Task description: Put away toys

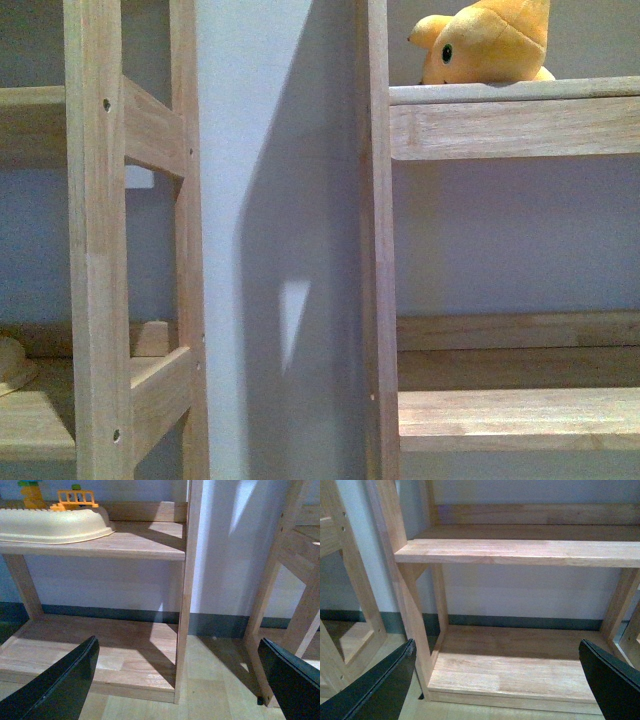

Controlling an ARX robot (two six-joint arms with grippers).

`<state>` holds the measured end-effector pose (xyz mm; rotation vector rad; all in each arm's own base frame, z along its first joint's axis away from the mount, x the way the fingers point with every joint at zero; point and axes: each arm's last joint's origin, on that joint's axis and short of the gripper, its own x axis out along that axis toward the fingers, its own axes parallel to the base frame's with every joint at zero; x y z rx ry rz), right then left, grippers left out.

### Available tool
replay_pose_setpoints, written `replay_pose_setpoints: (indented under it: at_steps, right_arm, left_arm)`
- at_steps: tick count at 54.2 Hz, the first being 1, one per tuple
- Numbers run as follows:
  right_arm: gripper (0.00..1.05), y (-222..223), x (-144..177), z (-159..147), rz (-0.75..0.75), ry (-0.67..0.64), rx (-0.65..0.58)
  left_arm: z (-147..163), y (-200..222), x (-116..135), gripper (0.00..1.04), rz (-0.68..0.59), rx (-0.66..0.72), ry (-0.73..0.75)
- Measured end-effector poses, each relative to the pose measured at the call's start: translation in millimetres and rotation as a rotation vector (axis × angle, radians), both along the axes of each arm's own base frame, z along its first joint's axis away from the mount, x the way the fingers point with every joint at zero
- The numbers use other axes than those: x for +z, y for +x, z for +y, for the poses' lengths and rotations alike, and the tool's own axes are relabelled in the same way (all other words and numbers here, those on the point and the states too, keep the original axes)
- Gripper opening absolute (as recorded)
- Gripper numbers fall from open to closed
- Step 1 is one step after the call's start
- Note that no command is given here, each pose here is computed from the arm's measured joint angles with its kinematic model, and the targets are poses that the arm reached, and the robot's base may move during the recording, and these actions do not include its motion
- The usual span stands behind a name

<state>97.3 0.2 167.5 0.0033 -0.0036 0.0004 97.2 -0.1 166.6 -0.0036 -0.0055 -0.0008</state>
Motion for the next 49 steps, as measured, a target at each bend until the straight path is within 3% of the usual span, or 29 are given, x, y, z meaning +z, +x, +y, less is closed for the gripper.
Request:
replay_pose_setpoints:
  at_steps: [49]
  right_arm:
    - [0.98,0.0,0.0,0.0,0.0,0.0,0.0]
  left_arm:
    - [0.0,0.0,0.0,0.98,0.0,0.0,0.0]
